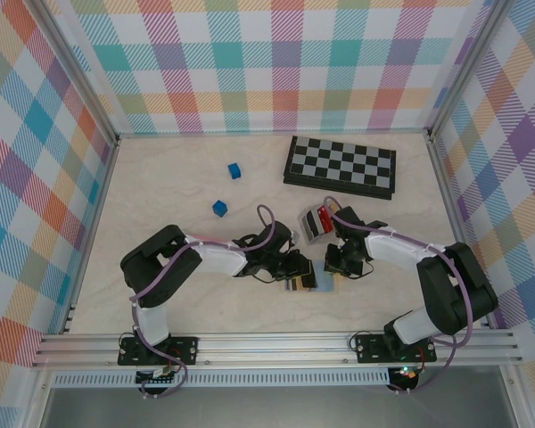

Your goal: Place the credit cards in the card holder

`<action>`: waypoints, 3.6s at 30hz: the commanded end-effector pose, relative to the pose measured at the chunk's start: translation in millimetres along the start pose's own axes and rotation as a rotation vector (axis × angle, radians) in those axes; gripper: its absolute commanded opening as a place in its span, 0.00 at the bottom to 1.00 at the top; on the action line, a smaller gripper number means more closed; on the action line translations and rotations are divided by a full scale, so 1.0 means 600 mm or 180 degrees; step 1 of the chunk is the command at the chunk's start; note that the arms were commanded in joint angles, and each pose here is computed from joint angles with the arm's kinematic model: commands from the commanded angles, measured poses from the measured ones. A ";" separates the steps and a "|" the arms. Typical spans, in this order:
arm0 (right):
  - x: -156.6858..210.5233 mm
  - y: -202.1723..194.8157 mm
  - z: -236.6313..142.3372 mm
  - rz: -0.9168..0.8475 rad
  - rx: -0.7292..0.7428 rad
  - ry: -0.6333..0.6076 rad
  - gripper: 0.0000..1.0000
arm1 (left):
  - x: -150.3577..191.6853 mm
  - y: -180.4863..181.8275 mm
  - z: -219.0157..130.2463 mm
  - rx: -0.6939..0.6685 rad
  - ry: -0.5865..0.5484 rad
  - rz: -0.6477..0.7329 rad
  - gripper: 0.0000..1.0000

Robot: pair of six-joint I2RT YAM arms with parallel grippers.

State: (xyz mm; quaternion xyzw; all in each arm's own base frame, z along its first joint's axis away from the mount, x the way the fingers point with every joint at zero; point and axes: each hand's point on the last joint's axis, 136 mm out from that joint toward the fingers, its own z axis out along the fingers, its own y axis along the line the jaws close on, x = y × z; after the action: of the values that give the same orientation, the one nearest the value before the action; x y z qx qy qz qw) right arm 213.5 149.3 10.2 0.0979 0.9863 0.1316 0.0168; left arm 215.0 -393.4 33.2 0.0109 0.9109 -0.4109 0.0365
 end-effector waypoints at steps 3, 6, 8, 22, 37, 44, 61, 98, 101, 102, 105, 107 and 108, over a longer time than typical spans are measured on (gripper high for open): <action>0.022 -0.033 0.041 0.0046 0.0212 0.0184 0.19 | 0.031 0.049 -0.007 -0.0425 0.0143 -0.0040 0.17; 0.022 -0.032 0.041 0.0046 0.0203 0.0188 0.18 | 0.030 0.045 -0.010 -0.0410 0.0143 -0.0035 0.17; 0.022 -0.032 0.041 0.0045 0.0205 0.0191 0.18 | 0.028 0.040 -0.013 -0.0364 0.0122 -0.0043 0.19; 0.020 -0.030 0.043 0.0019 0.0214 0.0216 0.18 | 0.019 0.023 -0.026 -0.0245 0.0050 -0.0068 0.16; 0.023 -0.033 0.047 0.0029 0.0226 0.0226 0.17 | 0.026 0.028 0.002 -0.0153 0.0256 -0.0161 0.00; 0.021 -0.032 0.047 0.0034 0.0216 0.0221 0.17 | 0.034 0.033 0.018 -0.0117 0.0368 -0.0203 0.00; 0.012 -0.024 0.027 0.0075 0.0165 0.0108 0.21 | 0.050 0.030 0.026 -0.0373 0.0485 -0.0040 0.11; 0.004 -0.028 -0.021 0.0121 0.0147 -0.0122 0.27 | 0.042 0.029 0.012 -0.0683 0.0357 0.0172 0.17; 0.008 -0.031 -0.015 0.0119 0.0151 -0.0076 0.27 | 0.042 0.029 0.010 -0.0721 0.0367 0.0178 0.18; 0.010 -0.033 -0.012 0.0116 0.0167 -0.0056 0.26 | 0.041 0.030 0.008 -0.0736 0.0366 0.0189 0.18; 0.016 -0.035 -0.001 0.0119 0.0155 0.0008 0.23 | 0.041 0.032 0.005 -0.0782 0.0369 0.0199 0.18; 0.019 -0.036 0.004 0.0121 0.0151 0.0041 0.21 | 0.041 0.032 -0.001 -0.0811 0.0360 0.0224 0.22; 0.018 -0.036 0.006 0.0119 0.0151 0.0041 0.21 | 0.040 0.032 -0.003 -0.0826 0.0352 0.0236 0.22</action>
State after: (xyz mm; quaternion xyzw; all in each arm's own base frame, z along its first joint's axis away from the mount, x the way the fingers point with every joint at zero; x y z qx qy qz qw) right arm 209.5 137.2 13.0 0.1133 0.9858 0.1207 0.0293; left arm 202.9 -401.6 28.7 0.0580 0.9371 -0.3441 0.0110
